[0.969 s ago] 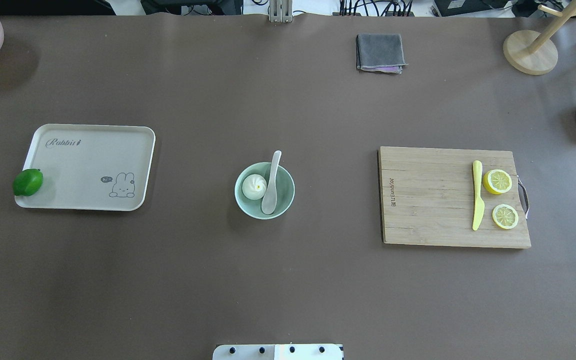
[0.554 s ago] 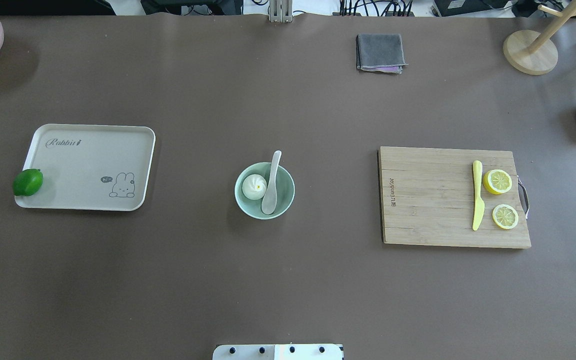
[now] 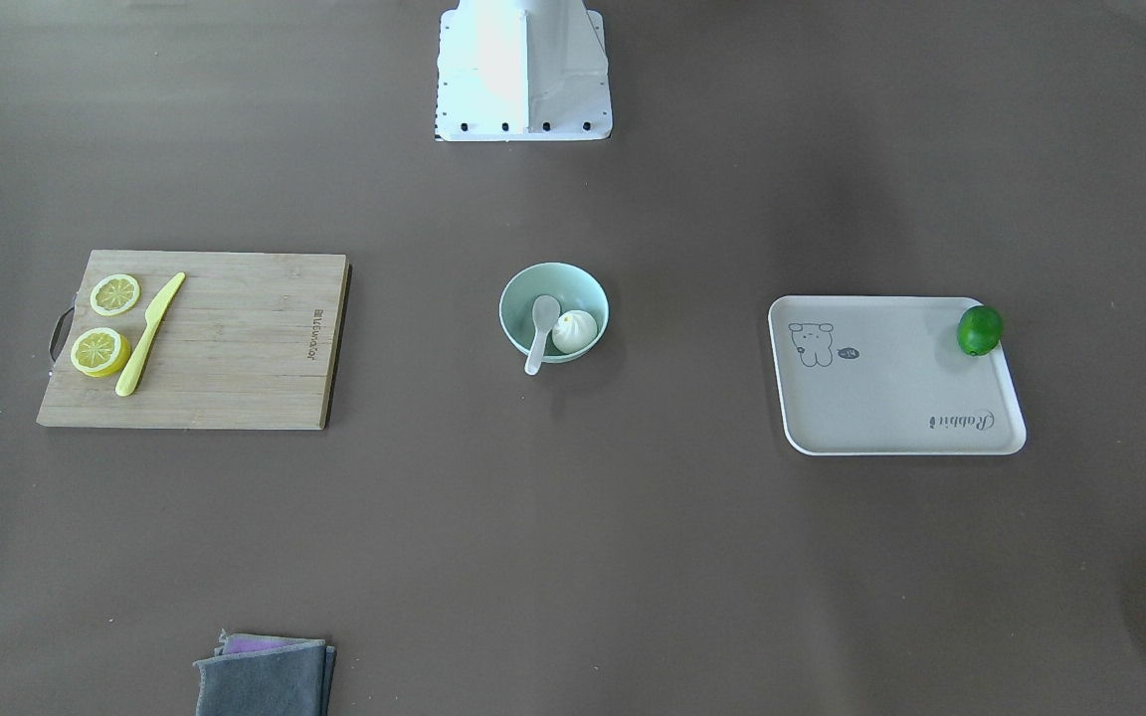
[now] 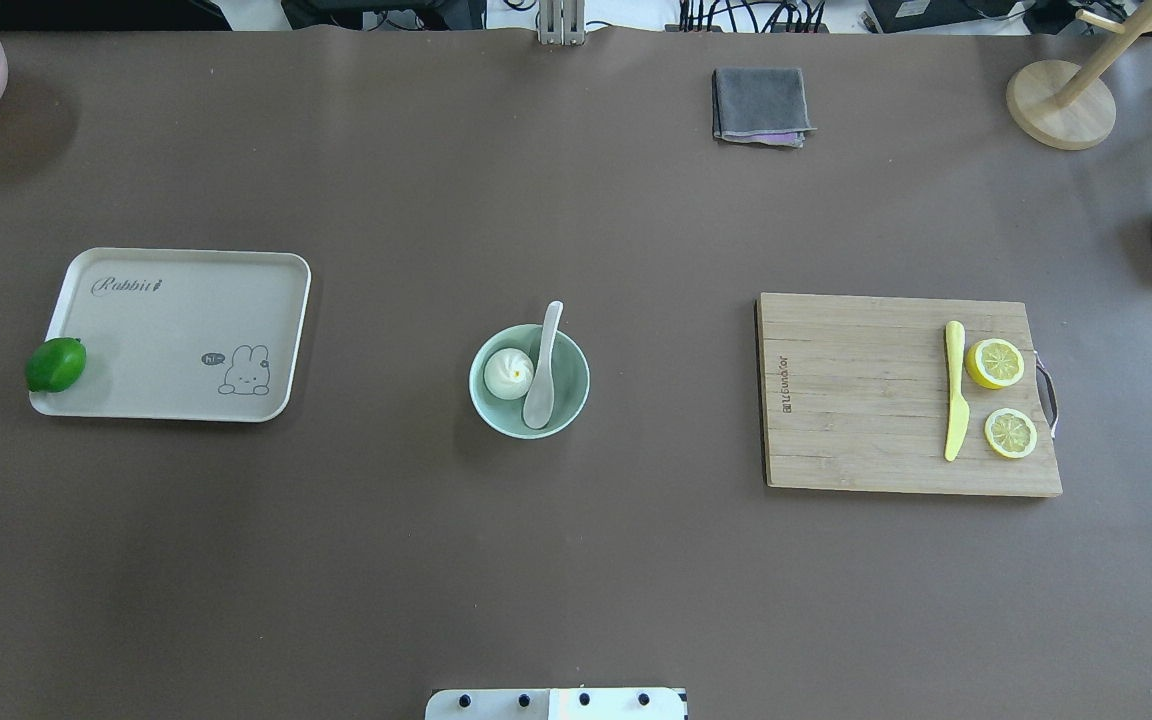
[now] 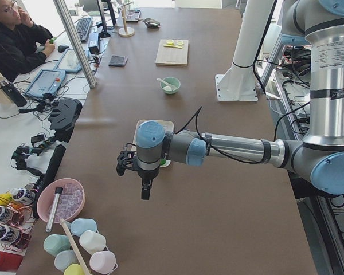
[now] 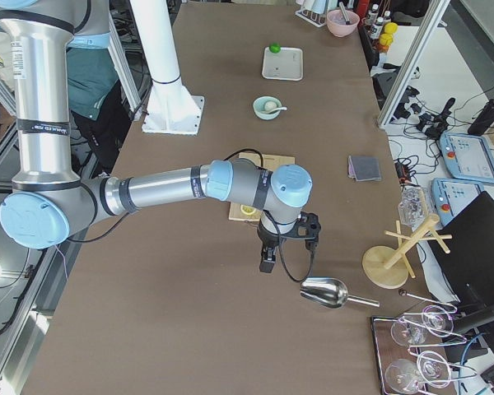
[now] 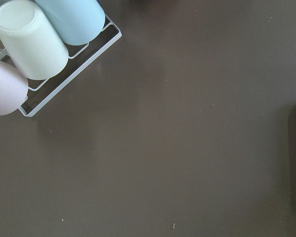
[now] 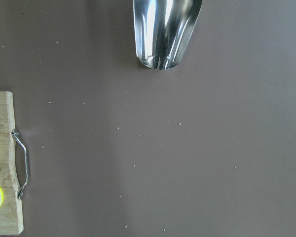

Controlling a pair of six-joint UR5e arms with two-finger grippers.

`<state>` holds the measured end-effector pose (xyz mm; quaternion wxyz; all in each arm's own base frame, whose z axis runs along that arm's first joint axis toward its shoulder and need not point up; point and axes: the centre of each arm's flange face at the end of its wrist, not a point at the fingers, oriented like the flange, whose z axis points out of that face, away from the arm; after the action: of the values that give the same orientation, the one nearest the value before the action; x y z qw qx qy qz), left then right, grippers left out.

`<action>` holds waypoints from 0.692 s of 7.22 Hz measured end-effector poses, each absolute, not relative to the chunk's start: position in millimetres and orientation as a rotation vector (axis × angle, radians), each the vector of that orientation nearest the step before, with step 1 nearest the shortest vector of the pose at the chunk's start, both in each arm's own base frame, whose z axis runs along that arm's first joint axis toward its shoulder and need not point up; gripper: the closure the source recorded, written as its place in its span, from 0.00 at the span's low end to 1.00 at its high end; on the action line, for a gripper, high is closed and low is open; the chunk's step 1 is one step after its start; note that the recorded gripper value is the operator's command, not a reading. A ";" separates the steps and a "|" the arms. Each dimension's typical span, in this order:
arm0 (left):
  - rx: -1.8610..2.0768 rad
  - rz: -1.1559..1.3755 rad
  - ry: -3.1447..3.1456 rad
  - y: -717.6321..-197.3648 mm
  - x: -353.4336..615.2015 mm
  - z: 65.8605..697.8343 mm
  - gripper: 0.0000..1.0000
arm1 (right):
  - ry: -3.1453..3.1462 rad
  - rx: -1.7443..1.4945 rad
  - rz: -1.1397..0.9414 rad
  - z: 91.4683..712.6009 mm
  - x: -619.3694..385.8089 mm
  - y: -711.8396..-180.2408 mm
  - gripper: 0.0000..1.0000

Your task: Put spoon and bun in bowl

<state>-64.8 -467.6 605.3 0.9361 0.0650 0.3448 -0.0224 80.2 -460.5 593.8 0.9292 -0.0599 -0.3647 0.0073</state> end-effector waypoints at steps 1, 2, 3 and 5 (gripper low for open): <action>0.133 -0.043 0.705 -468.3 -63.7 604.5 0.02 | -0.748 -0.126 0.016 595.5 80.1 -459.2 0.00; 0.134 -0.041 0.706 -468.6 -62.9 604.3 0.02 | -0.749 -0.130 0.018 597.4 80.0 -457.4 0.00; 0.135 -0.040 0.706 -468.5 -62.7 604.4 0.02 | -0.749 -0.132 0.019 598.4 79.9 -456.5 0.00; 0.137 -0.039 0.708 -468.5 -62.4 604.3 0.02 | -0.748 -0.139 0.022 602.1 80.0 -455.8 0.00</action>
<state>-62.4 -468.5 604.3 0.9356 0.0673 0.3462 -0.0189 80.0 -455.8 602.1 0.9284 -0.0680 -0.3650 0.0106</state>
